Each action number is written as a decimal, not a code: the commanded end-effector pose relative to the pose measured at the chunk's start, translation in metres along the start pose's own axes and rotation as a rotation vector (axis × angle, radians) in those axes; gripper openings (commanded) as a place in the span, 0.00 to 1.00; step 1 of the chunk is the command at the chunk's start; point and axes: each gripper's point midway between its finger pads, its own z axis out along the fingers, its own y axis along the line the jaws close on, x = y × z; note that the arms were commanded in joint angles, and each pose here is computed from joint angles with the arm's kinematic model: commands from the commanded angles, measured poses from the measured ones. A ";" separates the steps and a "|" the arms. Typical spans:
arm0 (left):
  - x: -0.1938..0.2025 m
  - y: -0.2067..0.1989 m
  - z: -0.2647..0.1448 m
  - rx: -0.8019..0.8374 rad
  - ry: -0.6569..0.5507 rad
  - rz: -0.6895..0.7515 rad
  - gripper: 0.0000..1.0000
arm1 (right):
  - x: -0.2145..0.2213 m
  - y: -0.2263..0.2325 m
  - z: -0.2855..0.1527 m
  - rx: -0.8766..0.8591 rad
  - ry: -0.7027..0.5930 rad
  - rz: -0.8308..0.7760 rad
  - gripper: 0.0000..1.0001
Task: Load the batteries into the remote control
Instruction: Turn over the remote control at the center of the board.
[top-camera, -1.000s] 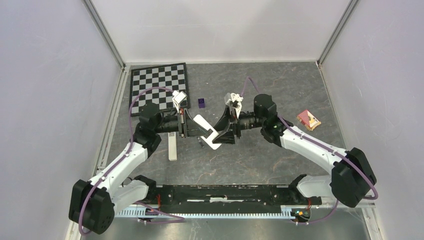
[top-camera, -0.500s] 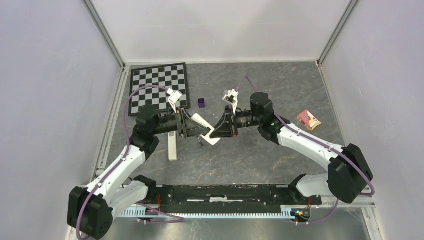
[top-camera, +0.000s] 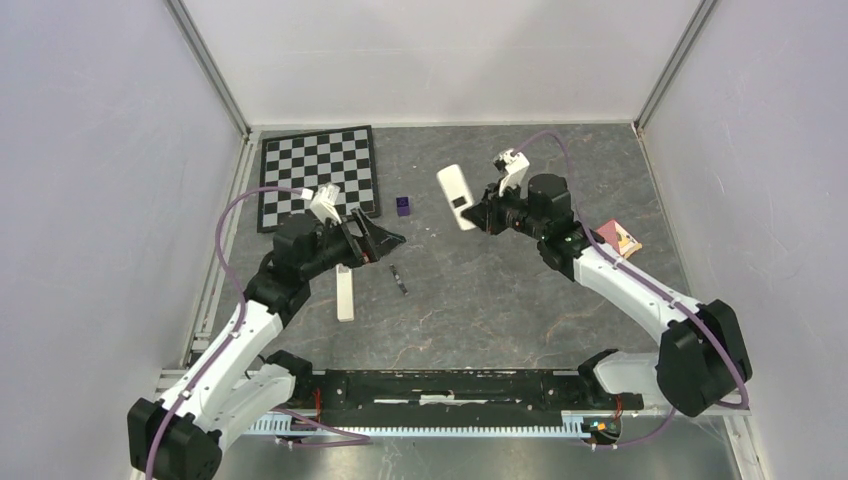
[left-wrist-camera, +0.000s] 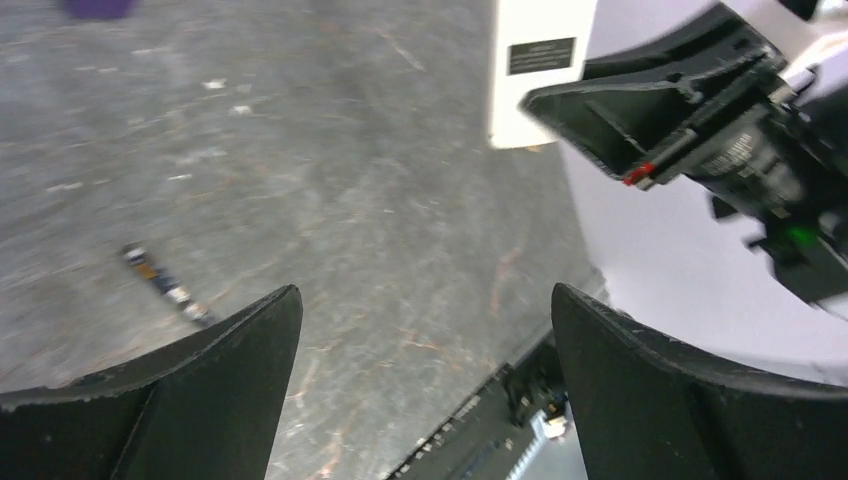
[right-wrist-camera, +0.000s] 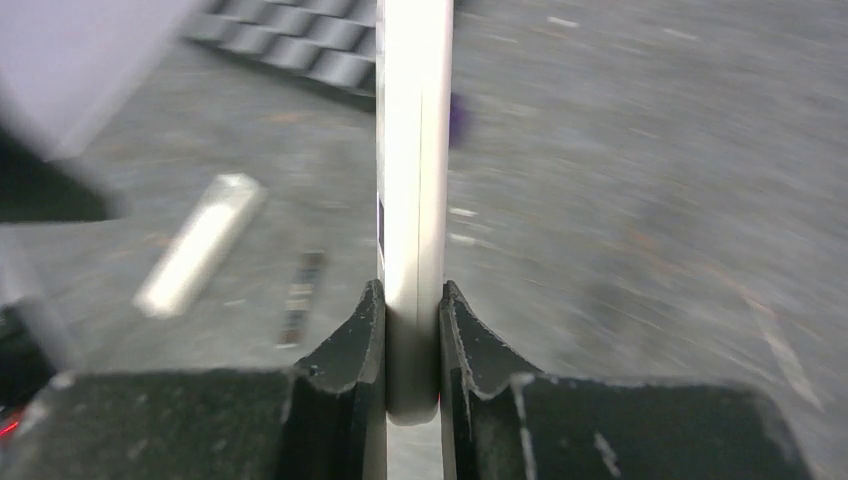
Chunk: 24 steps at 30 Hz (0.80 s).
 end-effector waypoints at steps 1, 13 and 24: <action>-0.006 0.057 -0.012 -0.291 -0.097 0.018 1.00 | -0.001 -0.116 -0.037 0.661 0.040 -0.146 0.00; -0.002 0.082 -0.015 -0.424 -0.060 0.035 1.00 | 0.023 -0.244 -0.132 1.395 0.409 -0.408 0.00; -0.005 0.084 -0.015 -0.438 -0.074 0.025 1.00 | 0.069 -0.276 -0.130 1.345 0.562 -0.380 0.00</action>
